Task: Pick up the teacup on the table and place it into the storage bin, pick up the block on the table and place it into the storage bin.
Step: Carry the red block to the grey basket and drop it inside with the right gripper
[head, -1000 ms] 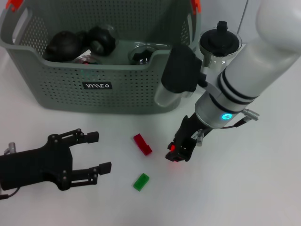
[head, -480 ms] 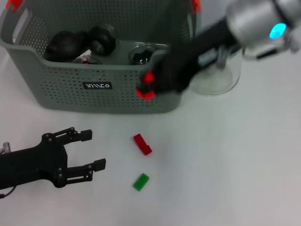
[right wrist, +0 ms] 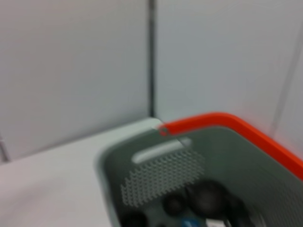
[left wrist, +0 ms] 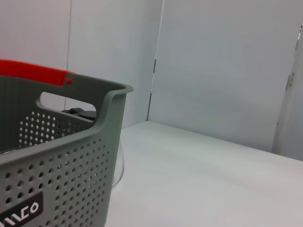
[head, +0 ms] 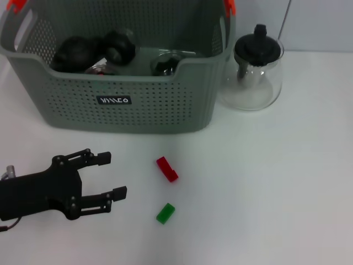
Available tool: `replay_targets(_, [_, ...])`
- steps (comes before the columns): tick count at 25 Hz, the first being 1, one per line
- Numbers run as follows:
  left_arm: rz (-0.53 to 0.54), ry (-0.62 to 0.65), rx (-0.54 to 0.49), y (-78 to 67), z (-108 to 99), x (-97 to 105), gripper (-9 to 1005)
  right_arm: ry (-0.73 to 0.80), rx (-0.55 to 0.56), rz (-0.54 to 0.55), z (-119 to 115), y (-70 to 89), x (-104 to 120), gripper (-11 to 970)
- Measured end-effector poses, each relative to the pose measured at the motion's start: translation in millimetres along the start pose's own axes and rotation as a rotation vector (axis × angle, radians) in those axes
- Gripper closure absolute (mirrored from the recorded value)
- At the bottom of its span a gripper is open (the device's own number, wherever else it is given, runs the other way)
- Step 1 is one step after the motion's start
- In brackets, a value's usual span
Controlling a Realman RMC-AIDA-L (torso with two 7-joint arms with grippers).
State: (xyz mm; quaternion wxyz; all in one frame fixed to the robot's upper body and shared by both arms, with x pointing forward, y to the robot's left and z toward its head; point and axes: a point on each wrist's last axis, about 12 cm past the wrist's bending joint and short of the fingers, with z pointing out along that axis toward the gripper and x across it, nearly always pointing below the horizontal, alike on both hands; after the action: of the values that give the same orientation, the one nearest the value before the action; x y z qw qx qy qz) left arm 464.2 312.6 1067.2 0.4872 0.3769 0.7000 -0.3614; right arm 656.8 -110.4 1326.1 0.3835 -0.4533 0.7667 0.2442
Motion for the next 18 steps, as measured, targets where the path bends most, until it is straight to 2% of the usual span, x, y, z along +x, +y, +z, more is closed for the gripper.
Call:
replay_targets(4, [0.000,-0.002,0.003,0.0,0,0,168,0.057,0.042,0.029,29,-18.0,10,746])
replay_targets(8, [0.002,-0.004,0.008,-0.1,1,-1,168,0.075,0.068,0.038,51,-26.9,22,746])
replay_targets(14, [0.005,-0.007,0.015,0.7,3,-3,168,0.120,0.102,0.021,80,-25.4,43,747])
replay_targets(18, [0.002,-0.010,0.023,0.7,5,-3,168,0.136,0.126,0.000,92,-22.0,51,747])
